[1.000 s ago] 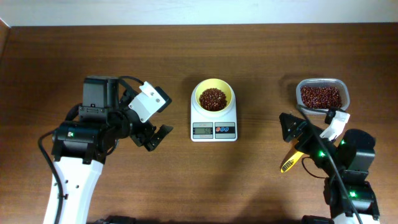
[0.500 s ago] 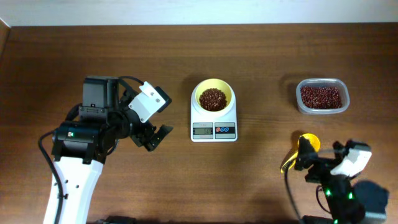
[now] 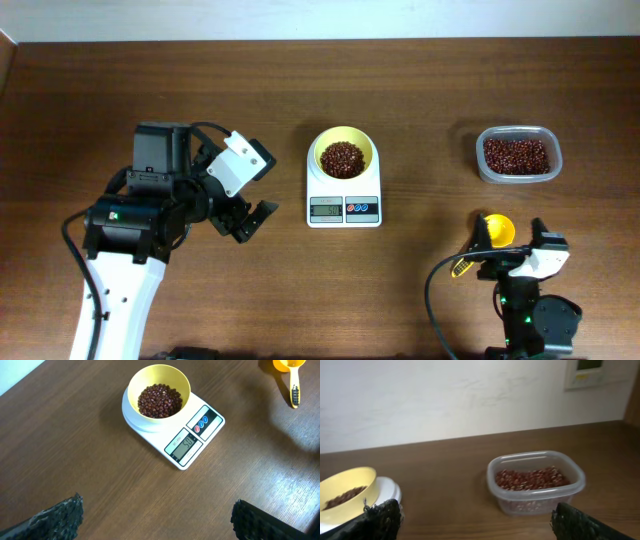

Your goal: Scoop item into bowl and weigh 50g on scale

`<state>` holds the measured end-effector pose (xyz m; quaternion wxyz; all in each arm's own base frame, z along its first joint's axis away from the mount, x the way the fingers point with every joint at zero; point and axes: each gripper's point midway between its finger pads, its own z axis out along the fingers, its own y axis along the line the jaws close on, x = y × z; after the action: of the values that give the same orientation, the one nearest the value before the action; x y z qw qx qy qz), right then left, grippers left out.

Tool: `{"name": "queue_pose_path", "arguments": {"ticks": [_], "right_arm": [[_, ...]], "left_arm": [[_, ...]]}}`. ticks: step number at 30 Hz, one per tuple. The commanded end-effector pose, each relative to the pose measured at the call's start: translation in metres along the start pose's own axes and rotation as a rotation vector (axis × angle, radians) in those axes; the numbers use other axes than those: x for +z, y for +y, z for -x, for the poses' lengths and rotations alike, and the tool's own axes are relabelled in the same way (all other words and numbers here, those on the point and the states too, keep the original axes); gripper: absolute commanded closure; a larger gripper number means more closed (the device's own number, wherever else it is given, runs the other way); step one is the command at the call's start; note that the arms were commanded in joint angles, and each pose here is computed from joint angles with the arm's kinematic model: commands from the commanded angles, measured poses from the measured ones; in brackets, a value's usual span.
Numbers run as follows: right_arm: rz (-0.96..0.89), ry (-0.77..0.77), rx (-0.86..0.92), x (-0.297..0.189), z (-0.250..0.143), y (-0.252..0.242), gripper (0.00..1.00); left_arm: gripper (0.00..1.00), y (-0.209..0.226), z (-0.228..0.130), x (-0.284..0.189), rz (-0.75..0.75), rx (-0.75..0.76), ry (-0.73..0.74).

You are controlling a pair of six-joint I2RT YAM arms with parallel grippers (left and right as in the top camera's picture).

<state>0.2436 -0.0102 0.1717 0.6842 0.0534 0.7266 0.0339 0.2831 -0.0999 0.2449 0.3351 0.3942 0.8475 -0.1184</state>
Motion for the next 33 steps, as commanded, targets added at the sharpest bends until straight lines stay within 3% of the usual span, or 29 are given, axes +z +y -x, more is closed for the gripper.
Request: {"name": "queue_pose_path", "arguments": {"ticks": [1, 33], "right_arm": [[0.011, 0.003, -0.012, 0.001, -0.006, 0.005, 0.01], [0.001, 0.017, -0.045, 0.003, -0.016, 0.003, 0.01]], "left_arm": [[0.01, 0.002, 0.005, -0.004, 0.012, 0.021, -0.014], [0.01, 0.002, 0.005, -0.004, 0.012, 0.021, -0.014]]}}
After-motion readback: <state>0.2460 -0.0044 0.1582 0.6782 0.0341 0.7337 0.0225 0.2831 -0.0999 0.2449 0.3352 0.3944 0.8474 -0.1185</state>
